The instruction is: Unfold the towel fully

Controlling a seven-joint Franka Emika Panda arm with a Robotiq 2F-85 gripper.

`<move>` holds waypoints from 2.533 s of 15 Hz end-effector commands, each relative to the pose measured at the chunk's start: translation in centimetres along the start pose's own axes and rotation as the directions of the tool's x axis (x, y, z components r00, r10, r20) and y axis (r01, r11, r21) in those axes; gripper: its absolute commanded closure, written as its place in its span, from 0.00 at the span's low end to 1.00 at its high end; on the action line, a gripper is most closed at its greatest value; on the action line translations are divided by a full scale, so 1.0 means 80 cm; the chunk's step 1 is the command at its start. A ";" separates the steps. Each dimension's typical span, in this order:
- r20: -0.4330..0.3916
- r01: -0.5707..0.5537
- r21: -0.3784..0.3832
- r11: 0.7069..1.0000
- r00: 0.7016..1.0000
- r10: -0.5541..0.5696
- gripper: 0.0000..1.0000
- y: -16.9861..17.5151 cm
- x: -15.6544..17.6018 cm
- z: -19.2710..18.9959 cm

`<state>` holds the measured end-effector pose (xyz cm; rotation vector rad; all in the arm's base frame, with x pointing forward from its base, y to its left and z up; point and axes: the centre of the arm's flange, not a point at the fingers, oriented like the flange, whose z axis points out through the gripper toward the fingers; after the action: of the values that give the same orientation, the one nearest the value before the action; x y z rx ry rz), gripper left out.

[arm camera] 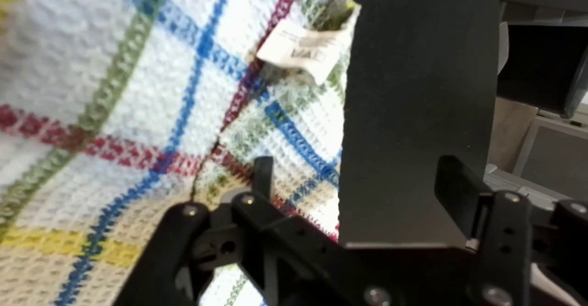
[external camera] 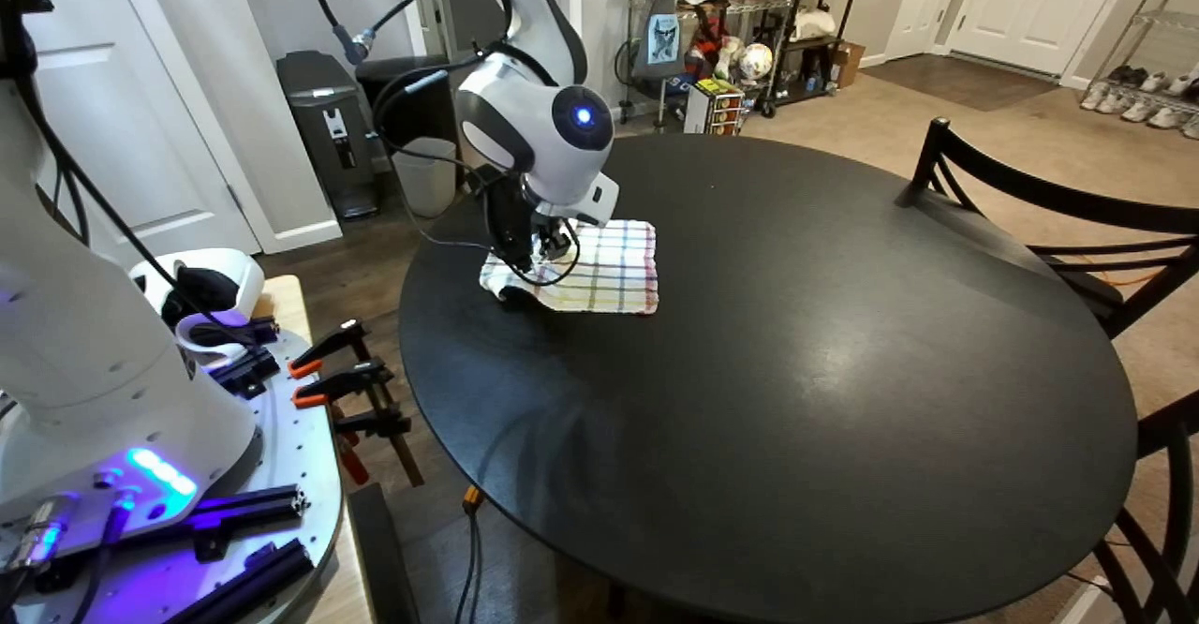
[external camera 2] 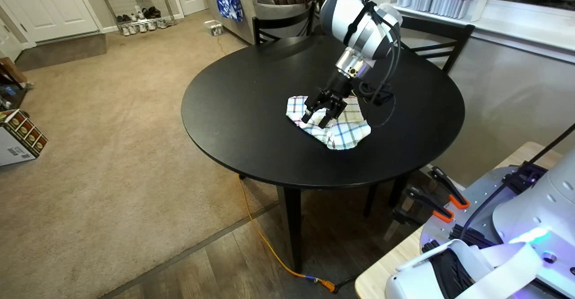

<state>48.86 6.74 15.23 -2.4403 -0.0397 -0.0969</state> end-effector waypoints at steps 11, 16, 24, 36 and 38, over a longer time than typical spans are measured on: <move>-0.001 0.013 -0.043 0.999 1.000 -0.013 1.00 -0.002 -0.002 -0.003; -0.077 0.006 -0.105 0.994 0.997 -0.015 0.67 0.016 0.020 -0.022; -0.115 0.004 -0.135 0.991 0.993 -0.020 0.16 0.010 0.059 -0.049; 0.050 -0.184 -0.222 0.958 0.979 0.199 0.00 0.044 0.110 -0.079; 0.060 -0.214 -0.217 0.952 0.971 0.232 0.00 0.041 0.112 -0.087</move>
<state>56.62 0.21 18.15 -2.6627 0.1591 0.0416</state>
